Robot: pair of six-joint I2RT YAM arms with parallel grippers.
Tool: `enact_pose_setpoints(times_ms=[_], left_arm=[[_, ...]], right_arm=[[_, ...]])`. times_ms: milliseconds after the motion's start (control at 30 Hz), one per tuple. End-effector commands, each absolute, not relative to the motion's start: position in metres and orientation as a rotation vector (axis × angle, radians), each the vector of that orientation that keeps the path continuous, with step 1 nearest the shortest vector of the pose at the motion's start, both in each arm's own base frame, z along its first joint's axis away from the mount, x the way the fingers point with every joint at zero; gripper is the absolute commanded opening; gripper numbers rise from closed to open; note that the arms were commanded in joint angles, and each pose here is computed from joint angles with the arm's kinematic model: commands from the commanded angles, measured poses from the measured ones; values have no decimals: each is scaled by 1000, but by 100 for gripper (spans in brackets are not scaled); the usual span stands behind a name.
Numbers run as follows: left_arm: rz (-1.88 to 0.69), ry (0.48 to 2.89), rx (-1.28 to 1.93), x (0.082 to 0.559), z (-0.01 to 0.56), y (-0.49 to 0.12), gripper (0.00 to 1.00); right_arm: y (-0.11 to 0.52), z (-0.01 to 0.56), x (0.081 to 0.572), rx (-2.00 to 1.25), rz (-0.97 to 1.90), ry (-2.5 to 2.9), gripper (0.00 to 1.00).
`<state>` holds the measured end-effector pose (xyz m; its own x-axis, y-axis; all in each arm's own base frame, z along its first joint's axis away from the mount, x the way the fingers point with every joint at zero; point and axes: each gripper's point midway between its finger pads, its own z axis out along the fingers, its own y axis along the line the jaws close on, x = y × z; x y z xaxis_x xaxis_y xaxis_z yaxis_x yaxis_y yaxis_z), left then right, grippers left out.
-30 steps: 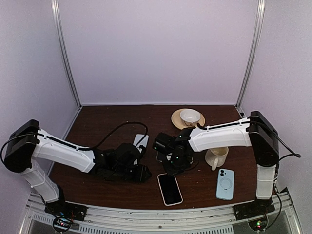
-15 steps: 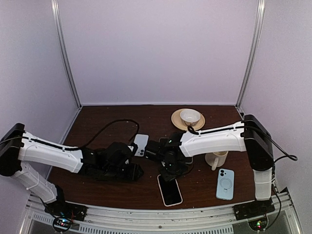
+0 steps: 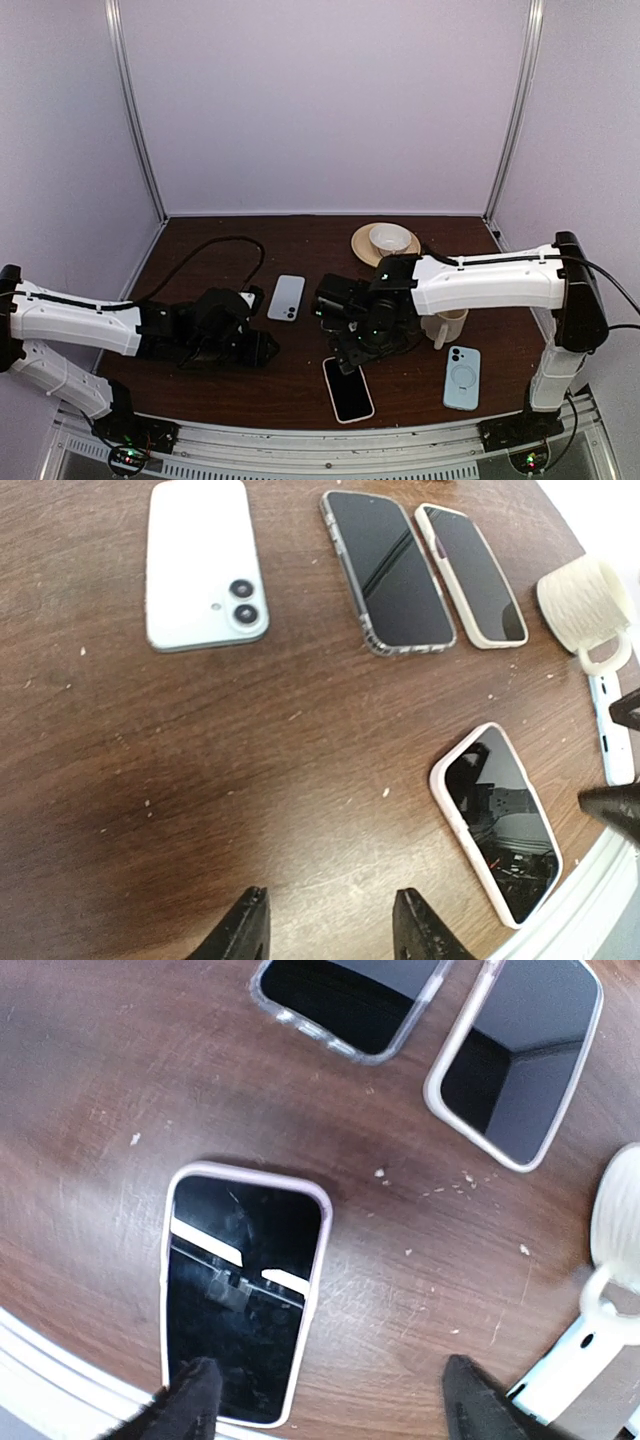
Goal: Put the phone into the phone case
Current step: Press the phone onto the phone case, then move the phone with the phone case to the center of the board.
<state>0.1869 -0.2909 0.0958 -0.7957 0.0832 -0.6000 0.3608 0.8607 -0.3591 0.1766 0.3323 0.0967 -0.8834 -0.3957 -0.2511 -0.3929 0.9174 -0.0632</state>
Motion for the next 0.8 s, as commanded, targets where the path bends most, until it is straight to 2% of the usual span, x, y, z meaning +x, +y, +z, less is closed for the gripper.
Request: enact_pose_setpoints(times_ms=[0,100,500,767], left_arm=[[-583,2433,330,186,94,-280,46],[-580,2438,332,185,93,-279,47],[-589,2464,357,182,85,-284,50],[-594,2484,374,179,77,-286,51]], right_arm=[[347,84,161,-516,119,2828,99],[362,75,149,-503,213,2846,99],[358,29,115,-478,186,2944,99],[375,20,112,-467,235,2948,99]])
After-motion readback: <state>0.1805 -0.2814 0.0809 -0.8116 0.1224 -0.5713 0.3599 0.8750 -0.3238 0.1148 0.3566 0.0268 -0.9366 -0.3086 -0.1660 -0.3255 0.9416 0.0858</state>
